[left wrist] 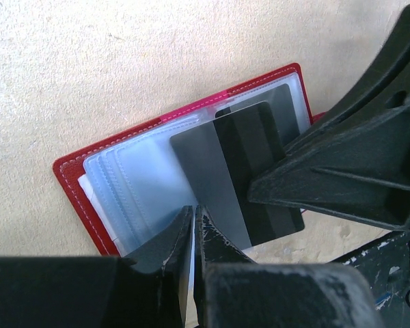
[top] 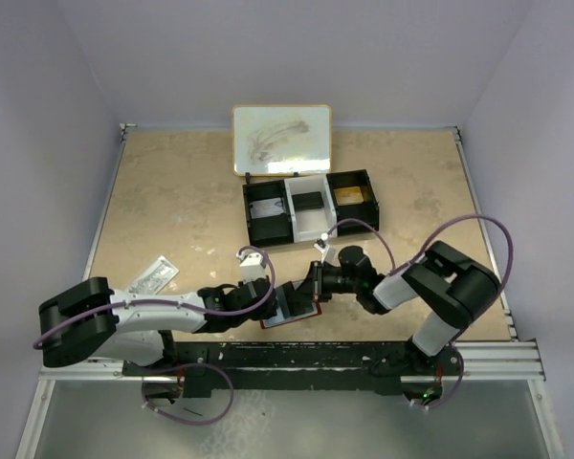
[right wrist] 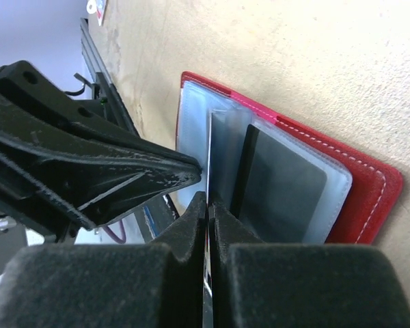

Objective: Take the credit cards out of the card holder

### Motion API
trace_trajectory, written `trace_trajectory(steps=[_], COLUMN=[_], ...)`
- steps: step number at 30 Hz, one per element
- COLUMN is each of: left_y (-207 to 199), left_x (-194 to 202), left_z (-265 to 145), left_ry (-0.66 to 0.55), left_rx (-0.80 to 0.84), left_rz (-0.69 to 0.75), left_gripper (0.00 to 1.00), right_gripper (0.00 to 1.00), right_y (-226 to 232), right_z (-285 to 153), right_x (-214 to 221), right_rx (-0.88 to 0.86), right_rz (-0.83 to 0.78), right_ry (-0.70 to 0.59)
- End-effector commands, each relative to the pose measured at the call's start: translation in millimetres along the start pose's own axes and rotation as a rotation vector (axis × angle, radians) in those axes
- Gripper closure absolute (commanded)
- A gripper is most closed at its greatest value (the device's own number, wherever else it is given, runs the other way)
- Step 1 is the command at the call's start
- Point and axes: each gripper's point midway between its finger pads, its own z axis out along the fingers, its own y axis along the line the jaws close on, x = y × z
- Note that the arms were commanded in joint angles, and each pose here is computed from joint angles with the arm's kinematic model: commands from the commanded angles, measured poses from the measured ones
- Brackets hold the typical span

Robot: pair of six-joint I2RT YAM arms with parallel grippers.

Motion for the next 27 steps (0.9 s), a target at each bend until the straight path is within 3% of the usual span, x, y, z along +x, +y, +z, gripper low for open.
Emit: trace_trajectory(steps=[1, 6, 11, 21, 27], left_y=[20, 23, 18, -5, 12], left_x=[5, -1, -5, -40, -77], left_z=[-1, -6, -7, -26, -52], left_ry=[0.008, -0.016, -0.034, -0.122, -0.236], left_rx=[-0.079, -0.09, -0.07, -0.034, -0.161], left_rz=[0.028, 0.021, 0.008, 0.033, 0.078], left_gripper=[0.98, 0.98, 0.96, 0.59, 0.33], right_gripper=[1.0, 1.0, 1.0, 1.0, 1.0], right_y=[-4, 3, 28, 63, 83], right_z=[-11, -36, -59, -97, -120], right_x=[-18, -46, -64, -80, -84], right_rx=[0.107, 0.208, 0.2, 0.077, 0.028], right_rz=[-0.065, -0.13, -0.237, -0.461, -0.669], right_ry=[-0.077, -0.23, -0.32, -0.544, -0.647])
